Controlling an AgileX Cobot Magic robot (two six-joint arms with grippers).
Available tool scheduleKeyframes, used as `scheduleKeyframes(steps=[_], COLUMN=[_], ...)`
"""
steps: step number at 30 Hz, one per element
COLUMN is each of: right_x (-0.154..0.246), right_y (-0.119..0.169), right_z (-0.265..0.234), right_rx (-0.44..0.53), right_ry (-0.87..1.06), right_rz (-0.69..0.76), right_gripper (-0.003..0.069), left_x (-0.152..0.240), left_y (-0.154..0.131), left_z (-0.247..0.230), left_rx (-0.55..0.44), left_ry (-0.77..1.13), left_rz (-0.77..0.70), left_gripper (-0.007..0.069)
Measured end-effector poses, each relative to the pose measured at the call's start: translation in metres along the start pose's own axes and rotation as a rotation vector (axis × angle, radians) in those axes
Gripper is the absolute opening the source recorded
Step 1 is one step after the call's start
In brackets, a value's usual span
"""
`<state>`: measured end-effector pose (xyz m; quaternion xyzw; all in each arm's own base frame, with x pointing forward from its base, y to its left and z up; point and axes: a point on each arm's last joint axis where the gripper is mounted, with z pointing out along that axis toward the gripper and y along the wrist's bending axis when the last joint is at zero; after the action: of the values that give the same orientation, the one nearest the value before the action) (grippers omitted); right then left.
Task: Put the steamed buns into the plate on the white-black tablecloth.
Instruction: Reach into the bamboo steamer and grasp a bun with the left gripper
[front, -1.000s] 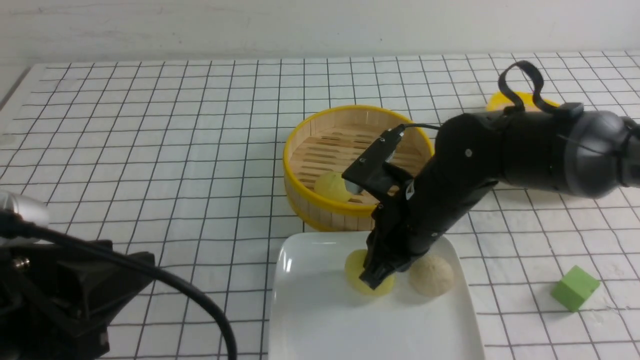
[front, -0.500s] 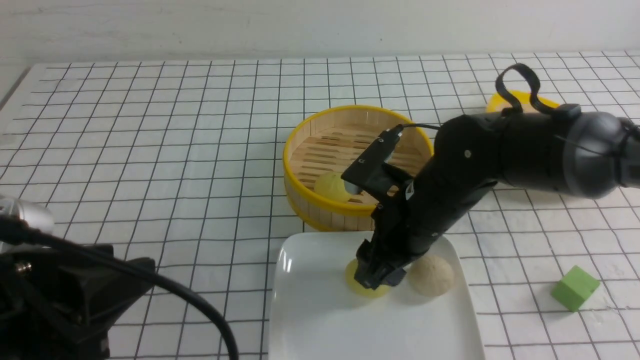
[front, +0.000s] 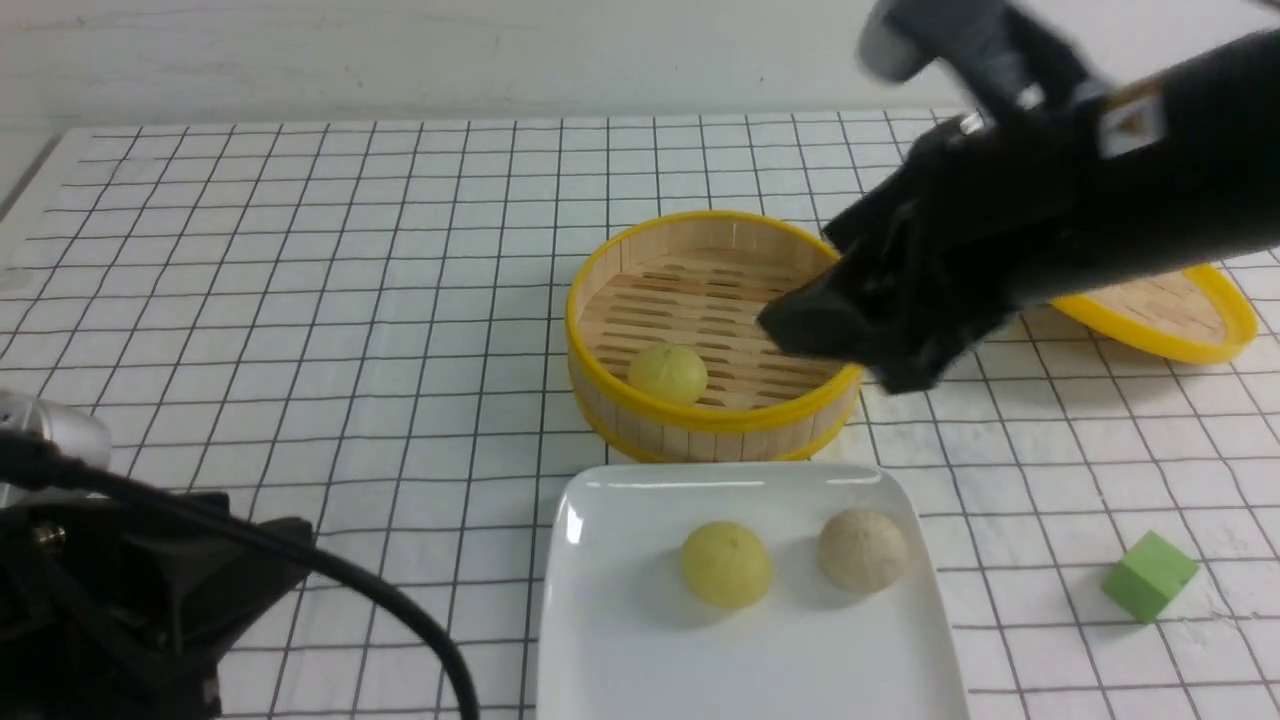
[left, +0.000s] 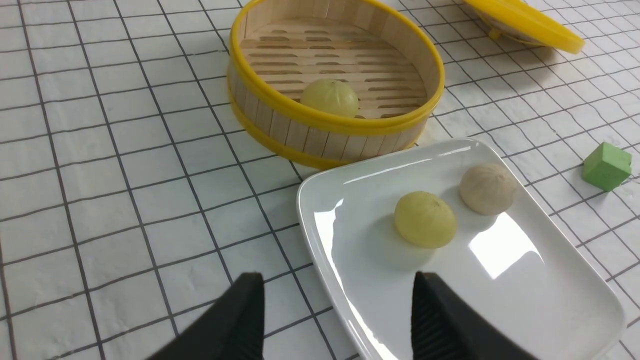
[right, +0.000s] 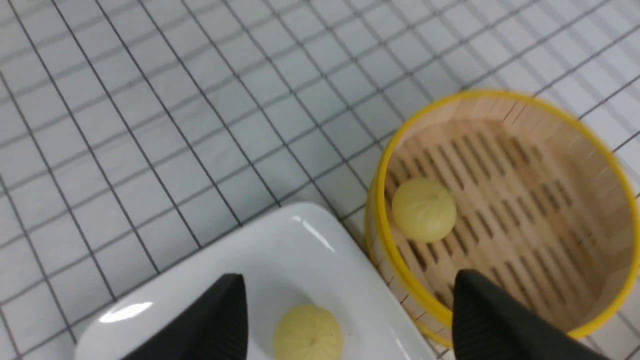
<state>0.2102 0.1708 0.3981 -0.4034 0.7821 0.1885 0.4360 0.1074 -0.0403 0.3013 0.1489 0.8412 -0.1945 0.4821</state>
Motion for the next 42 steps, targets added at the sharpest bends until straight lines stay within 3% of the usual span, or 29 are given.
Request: scheduleKeyframes(steps=[5,6,12,20,25,34,42], right_x=[-0.004,0.001,0.041,0.087,0.096,0.100,0.105], right_y=[0.016,0.024,0.036,0.037,0.037,0.038,0.039], right_z=[-0.075,-0.110,-0.164,-0.158,-0.149,-0.148,-0.148], right_rx=[0.041,0.070,0.173,0.232,0.228,0.220,0.211], right_ry=[-0.124,-0.171,-0.162,-0.056,-0.015,0.027,0.081], right_rz=[-0.026,-0.030,0.035,0.100,0.107,0.113,0.119], right_gripper=[0.0514,0.0514,0.0514,0.0512,0.0512,0.0512,0.0512], left_x=[-0.004,-0.009,-0.047,-0.098,-0.115,-0.120,-0.111], left_y=[0.006,0.009,0.015,0.034,0.018,-0.026,-0.015], left_z=[0.014,0.025,0.052,0.079,0.107,0.177,0.240], left_rx=[0.044,0.097,0.278,0.331,0.349,0.160,-0.021], left_ry=[0.038,0.074,0.096,0.172,0.279,0.331,0.430], left_rz=[-0.054,-0.052,-0.011,0.055,0.202,0.459,0.473], left_gripper=[0.0415,0.0415,0.0415,0.0415,0.0415,0.0415,0.0415])
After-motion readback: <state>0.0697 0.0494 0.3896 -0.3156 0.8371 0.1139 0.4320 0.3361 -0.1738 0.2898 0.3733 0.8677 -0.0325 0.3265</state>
